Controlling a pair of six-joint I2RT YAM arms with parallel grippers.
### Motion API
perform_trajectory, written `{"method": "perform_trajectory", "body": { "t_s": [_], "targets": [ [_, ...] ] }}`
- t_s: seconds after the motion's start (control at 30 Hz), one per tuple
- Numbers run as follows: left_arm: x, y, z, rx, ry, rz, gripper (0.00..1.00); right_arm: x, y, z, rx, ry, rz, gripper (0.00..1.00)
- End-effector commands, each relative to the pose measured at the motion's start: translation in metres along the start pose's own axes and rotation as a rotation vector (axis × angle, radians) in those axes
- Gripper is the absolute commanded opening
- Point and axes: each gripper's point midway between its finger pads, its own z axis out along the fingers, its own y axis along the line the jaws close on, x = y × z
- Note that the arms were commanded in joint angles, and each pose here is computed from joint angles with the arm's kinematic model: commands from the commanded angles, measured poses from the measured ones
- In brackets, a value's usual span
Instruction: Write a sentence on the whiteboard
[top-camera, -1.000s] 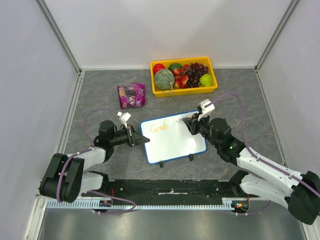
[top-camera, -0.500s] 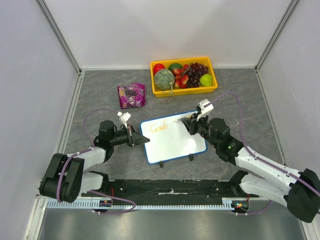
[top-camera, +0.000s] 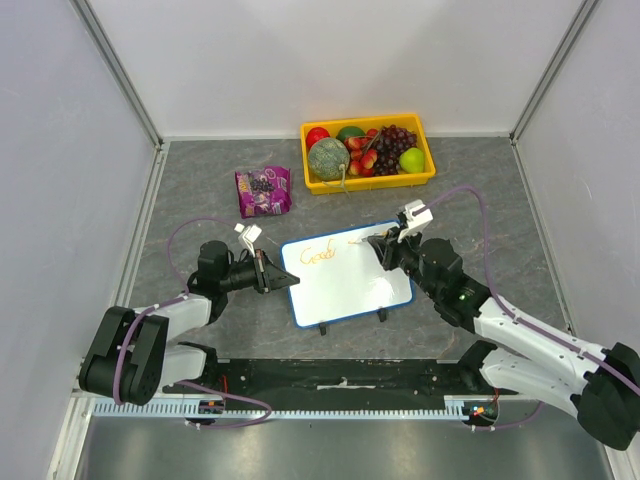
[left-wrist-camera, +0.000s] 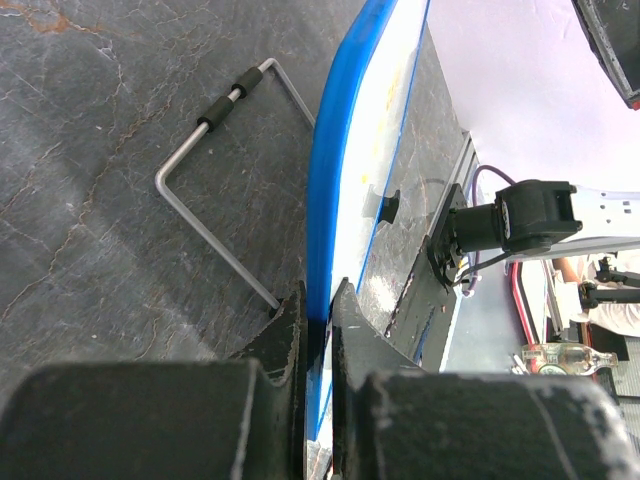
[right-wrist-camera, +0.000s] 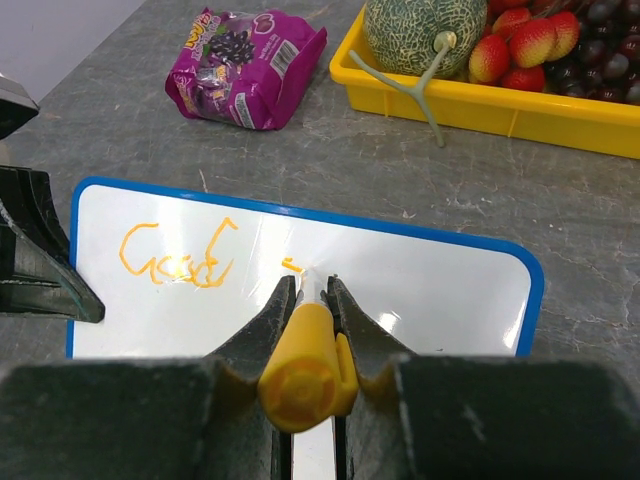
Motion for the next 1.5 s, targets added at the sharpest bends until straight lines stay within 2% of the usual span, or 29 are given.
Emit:
{"method": "perform_trajectory", "body": {
  "t_s": [0.0, 0.43, 0.97, 1.47],
  "targets": [
    [-0.002, 0.040, -0.002, -0.191, -0.053, -0.036, 0.02, 0.011, -0.019, -0.004, 0.090, 0.033, -0.026, 0.00],
    [-0.001, 0.040, -0.001, -0.184, -0.046, -0.038, 0.02, -0.037, 0.003, 0.003, 0.012, -0.076, 0.018, 0.00],
    [-0.001, 0.039, -0.001, -0.179, -0.042, -0.036, 0.02, 0.014, -0.004, -0.004, 0.016, 0.050, 0.011, 0.00],
    [-0.001, 0.040, 0.000, -0.182, -0.042, -0.037, 0.02, 0.028, -0.011, -0.015, 0.033, 0.080, 0.015, 0.00]
  ]
}}
